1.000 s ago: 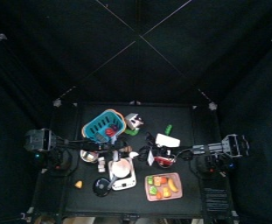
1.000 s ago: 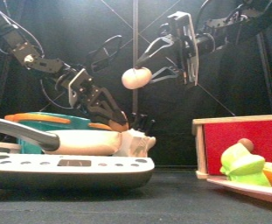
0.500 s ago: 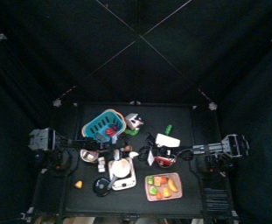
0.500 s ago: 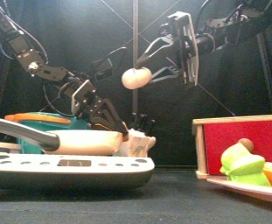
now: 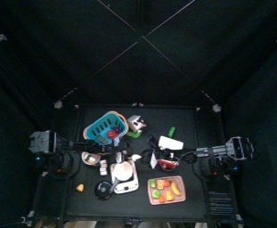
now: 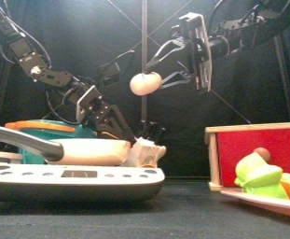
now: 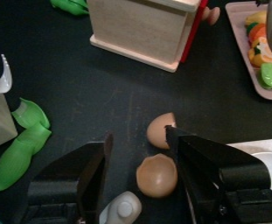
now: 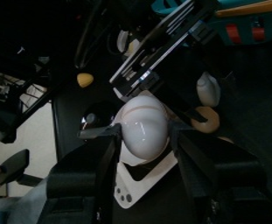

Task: Drop eggshell

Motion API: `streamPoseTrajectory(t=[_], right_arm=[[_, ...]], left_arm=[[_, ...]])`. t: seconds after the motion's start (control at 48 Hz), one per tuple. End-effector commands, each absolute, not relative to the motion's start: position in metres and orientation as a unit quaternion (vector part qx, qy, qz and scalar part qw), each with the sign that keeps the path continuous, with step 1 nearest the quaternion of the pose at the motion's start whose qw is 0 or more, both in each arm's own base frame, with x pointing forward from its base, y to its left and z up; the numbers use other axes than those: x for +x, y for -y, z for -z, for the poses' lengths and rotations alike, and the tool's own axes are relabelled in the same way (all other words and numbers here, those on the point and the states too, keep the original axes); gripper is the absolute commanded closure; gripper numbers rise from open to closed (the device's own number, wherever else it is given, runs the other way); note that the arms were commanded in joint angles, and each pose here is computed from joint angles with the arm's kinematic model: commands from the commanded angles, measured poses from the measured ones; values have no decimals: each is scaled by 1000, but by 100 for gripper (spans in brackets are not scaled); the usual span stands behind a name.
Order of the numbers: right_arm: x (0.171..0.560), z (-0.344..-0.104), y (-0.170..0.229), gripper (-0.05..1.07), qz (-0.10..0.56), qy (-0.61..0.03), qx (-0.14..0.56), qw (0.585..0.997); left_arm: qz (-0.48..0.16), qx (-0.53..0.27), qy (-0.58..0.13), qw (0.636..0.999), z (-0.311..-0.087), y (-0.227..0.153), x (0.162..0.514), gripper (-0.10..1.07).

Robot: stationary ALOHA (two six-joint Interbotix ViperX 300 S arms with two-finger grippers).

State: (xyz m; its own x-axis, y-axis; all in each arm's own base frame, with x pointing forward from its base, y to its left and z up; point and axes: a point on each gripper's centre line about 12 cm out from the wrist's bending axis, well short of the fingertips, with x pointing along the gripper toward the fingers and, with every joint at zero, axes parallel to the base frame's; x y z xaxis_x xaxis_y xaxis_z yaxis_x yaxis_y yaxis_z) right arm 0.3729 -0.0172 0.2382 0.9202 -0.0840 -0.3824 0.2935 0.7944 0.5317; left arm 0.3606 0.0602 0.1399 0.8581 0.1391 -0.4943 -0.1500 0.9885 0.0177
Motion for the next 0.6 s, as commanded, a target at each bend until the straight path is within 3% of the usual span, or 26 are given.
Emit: streamPoseTrajectory(t=[0.0, 0.583], right_arm=[[372, -256, 19, 39, 97, -146, 305, 936], [372, -256, 19, 38, 97, -146, 306, 936]], left_arm=[[-80, -10, -228, 970, -157, -64, 366, 11], [-68, 13, -169, 983, -201, -54, 336, 11]])
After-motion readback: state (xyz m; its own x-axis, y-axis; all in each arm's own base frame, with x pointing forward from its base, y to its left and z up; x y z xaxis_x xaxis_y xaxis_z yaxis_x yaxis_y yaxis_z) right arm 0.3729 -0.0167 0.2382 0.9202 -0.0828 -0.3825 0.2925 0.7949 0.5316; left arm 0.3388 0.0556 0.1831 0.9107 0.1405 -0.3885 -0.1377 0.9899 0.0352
